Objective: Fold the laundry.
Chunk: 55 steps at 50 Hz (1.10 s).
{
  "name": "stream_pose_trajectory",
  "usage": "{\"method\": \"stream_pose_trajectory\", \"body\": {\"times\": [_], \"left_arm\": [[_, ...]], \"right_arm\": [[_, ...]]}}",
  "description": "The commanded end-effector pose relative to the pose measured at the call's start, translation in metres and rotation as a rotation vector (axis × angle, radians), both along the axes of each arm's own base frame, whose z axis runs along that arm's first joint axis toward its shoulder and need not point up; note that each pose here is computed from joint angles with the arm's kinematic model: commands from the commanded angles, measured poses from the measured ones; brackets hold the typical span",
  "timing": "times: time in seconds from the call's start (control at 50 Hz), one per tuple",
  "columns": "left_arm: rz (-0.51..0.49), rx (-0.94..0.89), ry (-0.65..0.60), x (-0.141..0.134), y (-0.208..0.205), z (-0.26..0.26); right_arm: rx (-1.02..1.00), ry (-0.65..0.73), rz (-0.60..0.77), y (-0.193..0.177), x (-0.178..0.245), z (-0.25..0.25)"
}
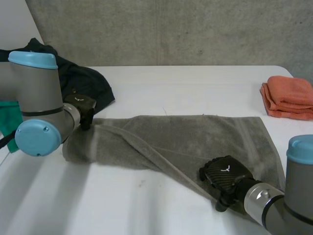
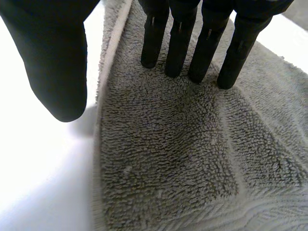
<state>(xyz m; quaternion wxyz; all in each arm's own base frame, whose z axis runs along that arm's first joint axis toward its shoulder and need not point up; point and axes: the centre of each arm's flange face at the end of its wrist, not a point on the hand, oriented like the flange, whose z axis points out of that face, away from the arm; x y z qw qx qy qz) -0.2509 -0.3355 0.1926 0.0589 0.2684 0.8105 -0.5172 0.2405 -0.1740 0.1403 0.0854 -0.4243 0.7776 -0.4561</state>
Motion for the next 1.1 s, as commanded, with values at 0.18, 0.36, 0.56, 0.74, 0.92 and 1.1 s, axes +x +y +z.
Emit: {"method": "stream_pose_trajectory", "body": {"times": [0.18, 0.36, 0.56, 0.74, 0.92, 1.1], "left_arm": [[-0.004, -0.006, 0.006, 0.0, 0.001, 0.004], [-0.058, -0.071, 0.047, -0.016, -0.005, 0.016], [-0.044, -0.479, 0.36, -0.027, -0.019, 0.139], [-0.128, -0.617, 0.59, -0.026, 0.002, 0.168], [-0.073, -0.386, 0.427, -0.014, 0.019, 0.074], [-0.03, -0.068, 0.195, -0.001, 0.05, -0.026]], "right_arm": [[-0.109, 0.024, -0.019, -0.007, 0.009, -0.02], [-0.262, -0.03, -0.084, -0.046, 0.016, 0.01], [-0.747, -0.27, -0.252, -0.15, 0.018, 0.16], [-0.789, -0.437, -0.282, -0.159, 0.006, 0.215], [-0.47, -0.306, -0.213, -0.147, -0.002, 0.149], [-0.136, -0.076, -0.127, -0.127, -0.008, 0.033]]}}
